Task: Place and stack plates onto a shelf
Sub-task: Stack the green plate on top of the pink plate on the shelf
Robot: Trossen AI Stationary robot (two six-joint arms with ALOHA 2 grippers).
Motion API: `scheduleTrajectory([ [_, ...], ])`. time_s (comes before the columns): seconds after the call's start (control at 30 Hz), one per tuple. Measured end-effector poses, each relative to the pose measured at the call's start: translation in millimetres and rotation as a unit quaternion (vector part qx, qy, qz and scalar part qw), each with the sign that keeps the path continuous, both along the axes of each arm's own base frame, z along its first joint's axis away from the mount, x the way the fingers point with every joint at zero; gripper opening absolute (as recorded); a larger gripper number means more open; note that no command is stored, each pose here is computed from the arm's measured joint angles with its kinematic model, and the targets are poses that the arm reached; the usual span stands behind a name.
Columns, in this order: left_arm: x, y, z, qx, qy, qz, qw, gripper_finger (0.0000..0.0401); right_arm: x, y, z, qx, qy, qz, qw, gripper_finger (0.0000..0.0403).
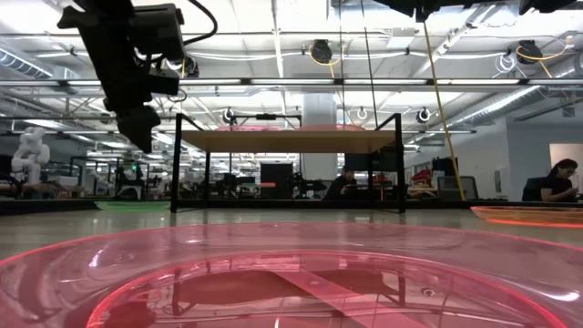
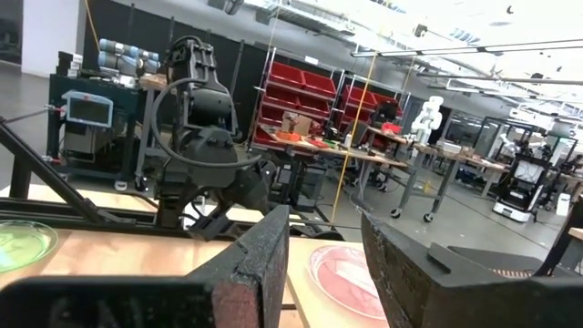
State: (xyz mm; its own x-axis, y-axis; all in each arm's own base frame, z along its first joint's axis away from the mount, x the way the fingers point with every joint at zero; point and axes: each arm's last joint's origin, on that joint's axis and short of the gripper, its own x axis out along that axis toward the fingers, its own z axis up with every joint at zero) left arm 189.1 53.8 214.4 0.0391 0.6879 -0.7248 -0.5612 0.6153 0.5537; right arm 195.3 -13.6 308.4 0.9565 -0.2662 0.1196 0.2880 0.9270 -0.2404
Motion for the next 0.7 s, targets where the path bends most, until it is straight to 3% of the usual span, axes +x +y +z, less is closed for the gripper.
scheduleTrajectory([
  [0.13,-1.1,3.3,0.1,0.0,0.005,0.003,1.0,0.0299,-0.1,0.0,-4.1,0.0,0.003,0.0,1.0,0.0123],
  [0.43,-10.9,29.1,-0.6,-0.016,-0.002,0.076,0.997,0.0299,-3.6,0.1,-23.9,-0.001,-0.031,0.0,1.0,0.0123],
  [0.7,-18.0,50.7,-0.9,-0.04,0.005,0.084,0.996,0.0299,-6.0,0.2,-24.7,-0.004,-0.061,0.0,0.998,0.0123],
])
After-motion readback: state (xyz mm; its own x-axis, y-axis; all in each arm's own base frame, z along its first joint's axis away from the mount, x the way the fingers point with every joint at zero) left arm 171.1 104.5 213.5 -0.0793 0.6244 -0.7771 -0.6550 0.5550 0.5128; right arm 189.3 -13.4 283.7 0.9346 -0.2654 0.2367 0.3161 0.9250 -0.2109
